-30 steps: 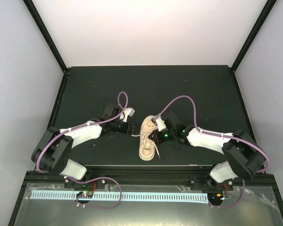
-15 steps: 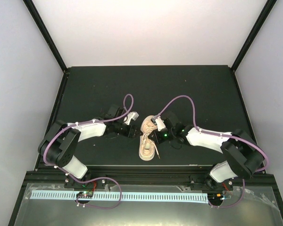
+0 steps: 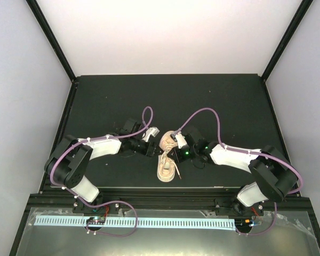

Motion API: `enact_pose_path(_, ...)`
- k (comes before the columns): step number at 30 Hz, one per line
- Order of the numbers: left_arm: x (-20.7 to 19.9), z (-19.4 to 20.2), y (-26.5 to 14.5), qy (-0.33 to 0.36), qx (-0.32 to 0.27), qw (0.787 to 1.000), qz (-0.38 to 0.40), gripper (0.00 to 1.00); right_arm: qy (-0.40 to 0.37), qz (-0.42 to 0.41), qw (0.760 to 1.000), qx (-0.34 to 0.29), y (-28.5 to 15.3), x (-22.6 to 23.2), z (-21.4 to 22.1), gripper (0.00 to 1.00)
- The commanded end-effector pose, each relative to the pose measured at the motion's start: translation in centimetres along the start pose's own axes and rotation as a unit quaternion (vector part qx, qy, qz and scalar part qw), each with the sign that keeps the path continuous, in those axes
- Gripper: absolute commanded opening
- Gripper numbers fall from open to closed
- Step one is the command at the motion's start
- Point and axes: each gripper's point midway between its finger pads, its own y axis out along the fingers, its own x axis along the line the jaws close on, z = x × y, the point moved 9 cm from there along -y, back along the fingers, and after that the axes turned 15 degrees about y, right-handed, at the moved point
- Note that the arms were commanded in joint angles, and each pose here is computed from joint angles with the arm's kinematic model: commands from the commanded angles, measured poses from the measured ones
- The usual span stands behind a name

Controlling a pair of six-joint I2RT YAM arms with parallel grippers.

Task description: Tie the shoes

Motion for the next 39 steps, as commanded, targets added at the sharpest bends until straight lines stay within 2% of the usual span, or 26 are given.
enact_pose_path(1, -0.7, -1.1, 0.3, 0.027, -0.01, 0.999, 0.03, 0.38, -0.008, 0.001, 1.0, 0.0, 0.3, 0.4, -0.3, 0.02)
enact_pose_path(18, -1.2, -1.4, 1.1, 0.026, -0.014, 0.998, 0.059, 0.39, -0.008, 0.0, 1.0, -0.002, 0.4, 0.5, -0.6, 0.02)
enact_pose_path(26, -1.7, -2.0, 1.2, 0.04, -0.016, 0.998, 0.055, 0.32, -0.007, 0.001, 1.0, -0.001, 0.4, 0.4, -0.5, 0.02)
enact_pose_path(31, -2.2, -2.3, 0.3, 0.061, -0.024, 0.997, 0.029, 0.32, -0.006, 0.002, 1.0, -0.004, 0.3, 0.4, -0.5, 0.02)
enact_pose_path(39, -2.8, -2.5, 0.3, 0.077, -0.012, 0.996, 0.041, 0.33, -0.004, 0.001, 1.0, -0.009, 0.2, 0.5, -0.6, 0.02)
